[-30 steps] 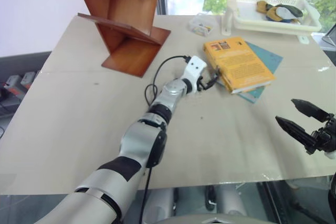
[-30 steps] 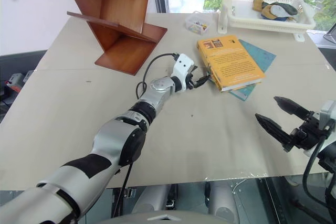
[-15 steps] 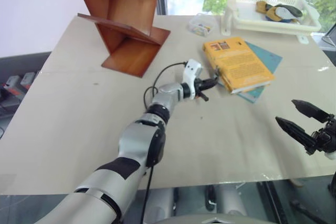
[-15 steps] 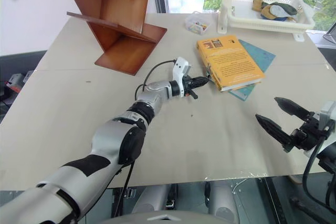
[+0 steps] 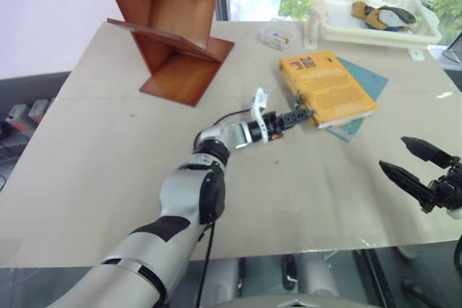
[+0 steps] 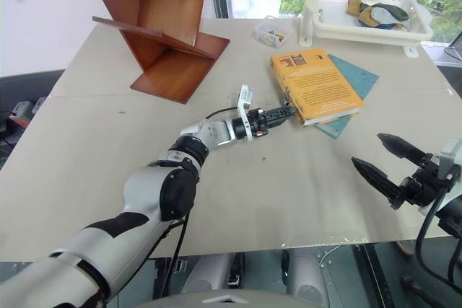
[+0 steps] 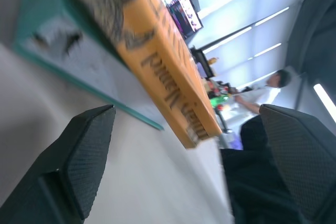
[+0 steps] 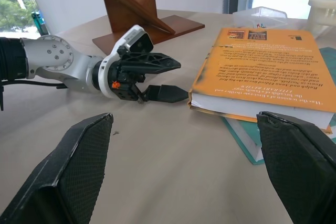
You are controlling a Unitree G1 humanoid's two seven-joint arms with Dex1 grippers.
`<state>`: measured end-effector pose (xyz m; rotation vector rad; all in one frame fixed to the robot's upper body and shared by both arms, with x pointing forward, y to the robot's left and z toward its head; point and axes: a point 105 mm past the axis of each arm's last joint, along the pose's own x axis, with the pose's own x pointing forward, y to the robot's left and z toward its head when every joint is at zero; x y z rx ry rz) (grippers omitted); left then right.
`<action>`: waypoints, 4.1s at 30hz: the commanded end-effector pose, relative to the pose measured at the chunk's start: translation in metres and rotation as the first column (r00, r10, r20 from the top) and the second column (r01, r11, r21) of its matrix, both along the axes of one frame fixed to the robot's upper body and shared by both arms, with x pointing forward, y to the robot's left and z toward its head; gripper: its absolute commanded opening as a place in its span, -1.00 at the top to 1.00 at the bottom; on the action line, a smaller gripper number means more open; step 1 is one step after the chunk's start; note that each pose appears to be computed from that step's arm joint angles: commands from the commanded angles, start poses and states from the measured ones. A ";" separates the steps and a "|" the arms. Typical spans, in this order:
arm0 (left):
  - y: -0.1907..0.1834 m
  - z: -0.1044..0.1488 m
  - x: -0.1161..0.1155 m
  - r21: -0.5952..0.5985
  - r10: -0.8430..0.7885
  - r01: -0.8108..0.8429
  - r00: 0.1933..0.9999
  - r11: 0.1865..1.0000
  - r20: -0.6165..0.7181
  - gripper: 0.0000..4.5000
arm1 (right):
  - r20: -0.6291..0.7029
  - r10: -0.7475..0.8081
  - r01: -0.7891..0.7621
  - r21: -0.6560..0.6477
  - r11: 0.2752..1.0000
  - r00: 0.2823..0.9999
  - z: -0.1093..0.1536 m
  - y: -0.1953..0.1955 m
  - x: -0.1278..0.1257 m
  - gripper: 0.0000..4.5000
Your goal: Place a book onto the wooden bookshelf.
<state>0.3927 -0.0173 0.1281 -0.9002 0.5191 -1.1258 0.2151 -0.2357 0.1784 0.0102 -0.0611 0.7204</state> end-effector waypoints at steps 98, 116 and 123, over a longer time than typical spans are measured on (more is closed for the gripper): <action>0.236 0.203 -0.014 0.059 -0.902 -0.964 -0.222 0.261 0.370 0.80 | 0.159 -0.041 0.025 0.098 0.995 0.986 0.050 -0.053 0.033 -1.00; 0.309 0.218 -0.014 0.088 -0.911 -0.996 0.054 -0.019 0.408 0.80 | 0.134 0.291 -0.300 0.056 0.952 0.947 0.071 -0.013 0.006 -1.00; 0.320 0.217 -0.016 0.096 -0.905 -0.993 0.100 -0.065 0.413 0.80 | 0.117 0.388 -0.393 0.027 0.919 0.914 0.081 -0.003 0.002 -1.00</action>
